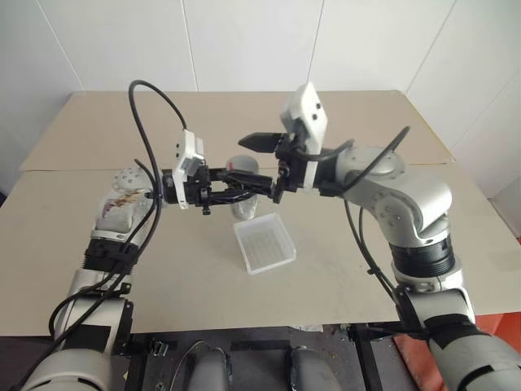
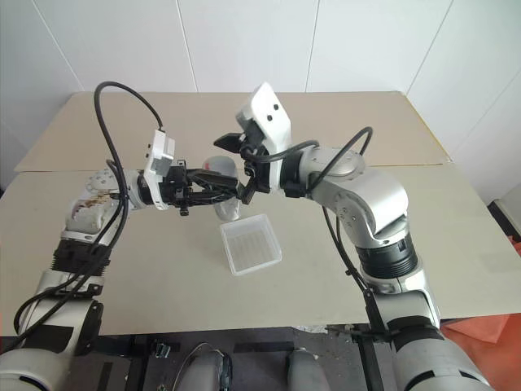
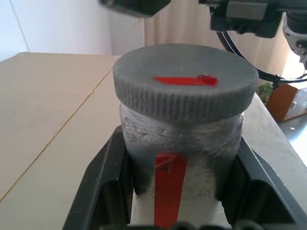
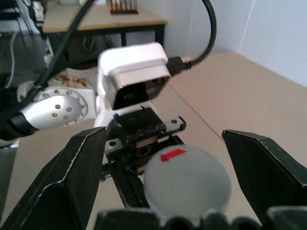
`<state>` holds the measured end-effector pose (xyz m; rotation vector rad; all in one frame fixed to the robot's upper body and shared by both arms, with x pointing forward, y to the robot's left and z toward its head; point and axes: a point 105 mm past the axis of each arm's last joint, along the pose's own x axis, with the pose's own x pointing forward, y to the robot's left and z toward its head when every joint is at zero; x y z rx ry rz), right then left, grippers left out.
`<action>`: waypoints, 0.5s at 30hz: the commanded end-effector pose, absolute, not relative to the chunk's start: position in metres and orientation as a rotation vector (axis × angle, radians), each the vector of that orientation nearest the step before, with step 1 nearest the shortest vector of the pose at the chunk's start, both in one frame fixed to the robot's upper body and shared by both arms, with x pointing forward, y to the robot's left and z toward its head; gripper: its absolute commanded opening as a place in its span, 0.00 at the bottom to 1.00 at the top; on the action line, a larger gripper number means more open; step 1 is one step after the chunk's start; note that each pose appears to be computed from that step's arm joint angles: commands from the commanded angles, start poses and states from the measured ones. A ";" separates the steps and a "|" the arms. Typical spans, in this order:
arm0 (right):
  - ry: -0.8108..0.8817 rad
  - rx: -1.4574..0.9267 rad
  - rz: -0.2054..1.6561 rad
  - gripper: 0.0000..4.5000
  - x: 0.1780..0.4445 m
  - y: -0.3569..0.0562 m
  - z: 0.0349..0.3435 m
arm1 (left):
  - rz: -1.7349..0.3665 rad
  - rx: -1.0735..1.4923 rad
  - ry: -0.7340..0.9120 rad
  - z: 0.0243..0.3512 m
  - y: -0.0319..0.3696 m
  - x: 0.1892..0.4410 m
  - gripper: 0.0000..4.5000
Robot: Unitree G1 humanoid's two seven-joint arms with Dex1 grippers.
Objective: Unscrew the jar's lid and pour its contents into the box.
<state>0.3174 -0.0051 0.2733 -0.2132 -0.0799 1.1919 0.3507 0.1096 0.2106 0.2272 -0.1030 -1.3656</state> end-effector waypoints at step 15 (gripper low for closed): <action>-0.118 -0.253 1.175 1.00 0.324 0.002 0.281 | -1.381 0.255 -0.222 0.234 0.108 0.348 0.43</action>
